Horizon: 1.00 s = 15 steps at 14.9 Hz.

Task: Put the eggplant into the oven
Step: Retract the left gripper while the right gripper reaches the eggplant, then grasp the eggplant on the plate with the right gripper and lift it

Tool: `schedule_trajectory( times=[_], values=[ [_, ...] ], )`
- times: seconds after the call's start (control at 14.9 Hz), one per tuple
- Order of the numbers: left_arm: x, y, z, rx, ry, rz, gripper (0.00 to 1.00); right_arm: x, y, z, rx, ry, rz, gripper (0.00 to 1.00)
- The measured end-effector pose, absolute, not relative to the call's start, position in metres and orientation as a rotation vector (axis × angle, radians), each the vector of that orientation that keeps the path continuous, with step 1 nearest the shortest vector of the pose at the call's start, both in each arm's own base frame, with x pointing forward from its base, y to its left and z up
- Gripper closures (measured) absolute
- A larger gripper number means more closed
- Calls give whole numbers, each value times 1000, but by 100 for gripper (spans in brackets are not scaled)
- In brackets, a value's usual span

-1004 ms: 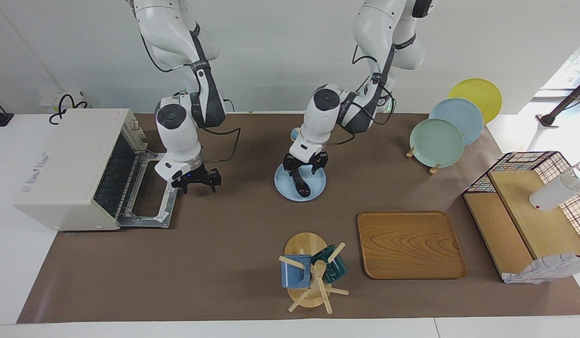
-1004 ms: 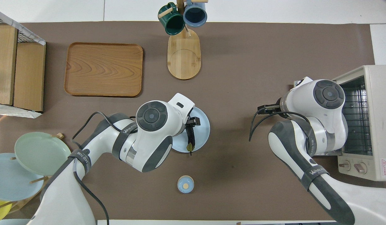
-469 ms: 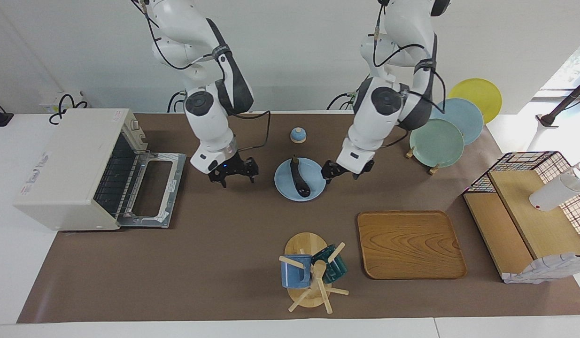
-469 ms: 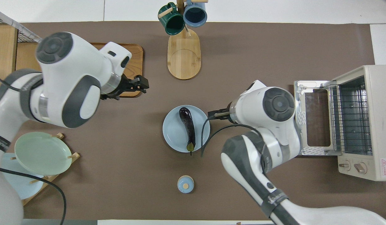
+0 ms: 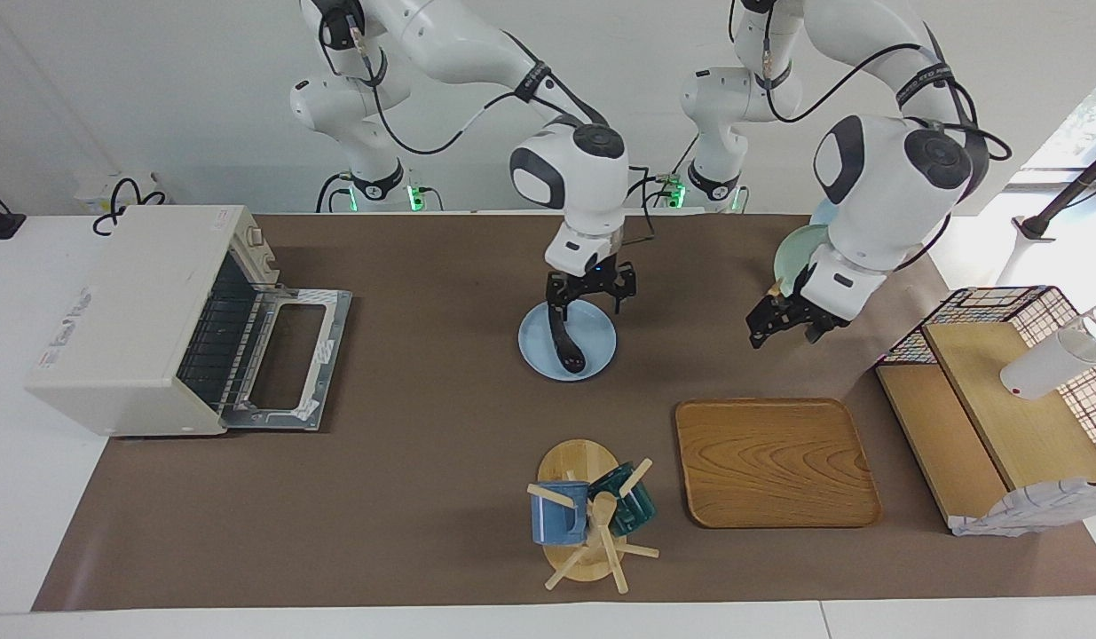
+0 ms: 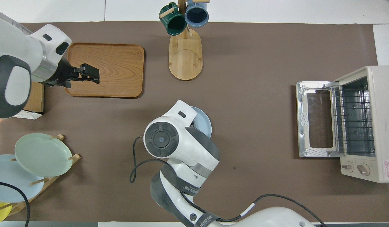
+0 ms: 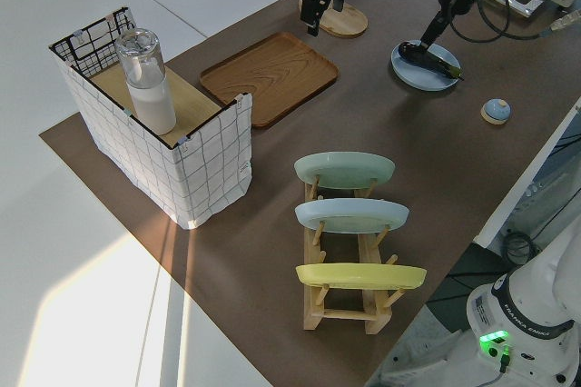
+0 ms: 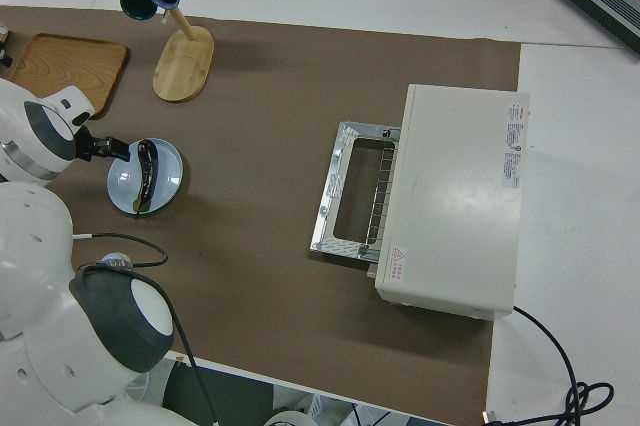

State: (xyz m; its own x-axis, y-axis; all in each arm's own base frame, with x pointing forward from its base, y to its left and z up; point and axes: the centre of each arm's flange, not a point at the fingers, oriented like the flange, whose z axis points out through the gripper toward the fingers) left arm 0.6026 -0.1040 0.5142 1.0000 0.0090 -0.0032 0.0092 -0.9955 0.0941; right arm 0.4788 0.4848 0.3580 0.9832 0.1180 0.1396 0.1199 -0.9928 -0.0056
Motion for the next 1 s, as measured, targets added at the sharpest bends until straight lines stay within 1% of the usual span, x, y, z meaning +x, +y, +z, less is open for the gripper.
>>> schedule_trajectory(
  times=[0.2, 0.27, 0.33, 0.4, 0.54, 0.6, 0.67, 0.74, 0.8, 0.87, 0.94, 1.0],
  values=[
    [578, -81, 557, 3057, -80, -5, 0, 480, 495, 329, -3104, -203, -216, 0],
    [571, -74, 568, 3059, -98, -8, 0, 477, 494, 321, -3093, -208, -223, 4],
    [564, -69, 577, 3064, -105, -17, 0, 475, 492, 314, -3086, -212, -226, 5],
    [558, -65, 583, 3073, -111, -29, 0, 473, 492, 311, -3084, -215, -225, 13],
    [546, -62, 592, 3085, -134, -67, 0, 470, 490, 307, -3088, -219, -218, 35],
    [541, -61, 595, 3086, -138, -87, 0, 468, 491, 305, -3089, -225, -214, 38],
    [538, -62, 598, 3087, -141, -95, 0, 463, 494, 303, -3090, -238, -209, 38],
    [536, -62, 600, 3087, -144, -91, 0, 457, 498, 301, -3091, -254, -204, 45],
    [536, -63, 601, 3087, -145, -88, 0, 453, 501, 299, -3092, -265, -200, 57],
    [536, -64, 601, 3086, -148, -86, 0, 451, 502, 299, -3093, -270, -199, 57],
    [536, -64, 602, 3086, -150, -85, 0, 452, 501, 299, -3093, -270, -201, 61],
    [536, -64, 602, 3085, -150, -85, 0, 453, 500, 299, -3096, -269, -204, 70]
  ],
)
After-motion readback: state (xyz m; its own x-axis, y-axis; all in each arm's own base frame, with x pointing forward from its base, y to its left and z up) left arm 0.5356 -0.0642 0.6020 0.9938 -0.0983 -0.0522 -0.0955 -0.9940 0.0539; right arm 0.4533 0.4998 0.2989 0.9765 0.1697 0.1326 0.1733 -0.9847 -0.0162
